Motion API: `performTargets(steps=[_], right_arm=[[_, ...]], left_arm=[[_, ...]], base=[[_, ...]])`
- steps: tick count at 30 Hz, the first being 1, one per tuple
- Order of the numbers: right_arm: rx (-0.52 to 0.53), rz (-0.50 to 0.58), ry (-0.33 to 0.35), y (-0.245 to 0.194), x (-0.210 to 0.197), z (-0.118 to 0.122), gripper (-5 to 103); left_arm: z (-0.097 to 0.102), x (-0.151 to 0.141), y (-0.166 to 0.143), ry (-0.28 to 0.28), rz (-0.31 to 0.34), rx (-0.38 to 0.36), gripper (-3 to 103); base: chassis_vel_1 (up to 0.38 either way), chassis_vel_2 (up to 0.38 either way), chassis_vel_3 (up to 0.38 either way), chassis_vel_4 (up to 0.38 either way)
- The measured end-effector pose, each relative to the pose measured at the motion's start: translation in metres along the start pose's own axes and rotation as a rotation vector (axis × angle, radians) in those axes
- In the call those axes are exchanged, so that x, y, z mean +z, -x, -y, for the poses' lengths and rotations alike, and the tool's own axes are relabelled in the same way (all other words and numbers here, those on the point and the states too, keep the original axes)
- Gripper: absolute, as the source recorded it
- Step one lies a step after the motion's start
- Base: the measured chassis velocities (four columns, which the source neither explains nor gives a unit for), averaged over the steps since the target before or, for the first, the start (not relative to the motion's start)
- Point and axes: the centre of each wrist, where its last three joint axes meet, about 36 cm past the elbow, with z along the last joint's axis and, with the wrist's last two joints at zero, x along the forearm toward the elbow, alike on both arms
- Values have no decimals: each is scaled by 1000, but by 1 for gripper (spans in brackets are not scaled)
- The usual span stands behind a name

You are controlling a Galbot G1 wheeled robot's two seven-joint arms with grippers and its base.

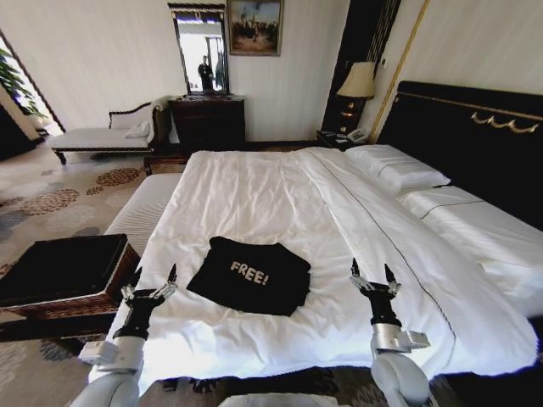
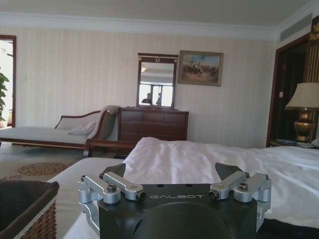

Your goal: Fold the clothes on the bed and place them into the basket.

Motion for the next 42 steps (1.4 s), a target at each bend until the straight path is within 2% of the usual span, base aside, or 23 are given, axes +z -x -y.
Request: performTargets(steps=[1, 2, 7, 8, 10, 11, 15, 16, 20, 22, 24, 29, 37, 38, 42], right_arm=[[6, -32, 50, 5, -1, -5, 100], [6, -32, 50, 5, -1, -5, 100], [32, -248, 310, 43, -19, -31, 100], [32, -248, 310, 43, -19, -31, 100], [40, -365, 372, 66, -22, -37, 100], [40, -365, 372, 66, -22, -37, 100], [47, -503, 427, 107, -13, -40, 100], [47, -503, 427, 107, -13, -40, 100], [86, -643, 502, 155, -14, -59, 100], [96, -676, 516, 161, -14, -63, 100], [124, -774, 552, 179, -16, -78, 100], [173, -855, 543, 190, -2, -92, 100], [193, -896, 550, 189, 11, -99, 100], [190, -899, 552, 188, 12, -100, 103], [182, -908, 549, 186, 17, -104, 90]], left_arm=[[-4, 3, -2, 12, -16, -16, 100], [-4, 3, -2, 12, -16, -16, 100], [-21, 13, -12, 49, -67, -78, 100], [-21, 13, -12, 49, -67, -78, 100], [-27, 16, -17, 51, -80, -107, 100], [-27, 16, -17, 51, -80, -107, 100], [-29, 5, -26, 14, -61, -119, 100], [-29, 5, -26, 14, -61, -119, 100], [-29, -11, -28, 21, -20, -117, 100], [-29, -12, -27, 22, -15, -117, 100], [-29, -14, -26, 24, -5, -119, 100], [-34, -12, -24, 28, -7, -130, 100], [-40, -12, -19, 29, -1, -134, 100], [-41, -12, -18, 29, -1, -134, 100], [-42, -10, -16, 27, -5, -137, 100]], base=[[0, 0, 0, 0], [0, 0, 0, 0], [0, 0, 0, 0], [0, 0, 0, 0], [0, 0, 0, 0], [0, 0, 0, 0], [0, 0, 0, 0], [0, 0, 0, 0], [0, 0, 0, 0], [0, 0, 0, 0], [0, 0, 0, 0], [0, 0, 0, 0], [0, 0, 0, 0], [0, 0, 0, 0], [0, 0, 0, 0]])
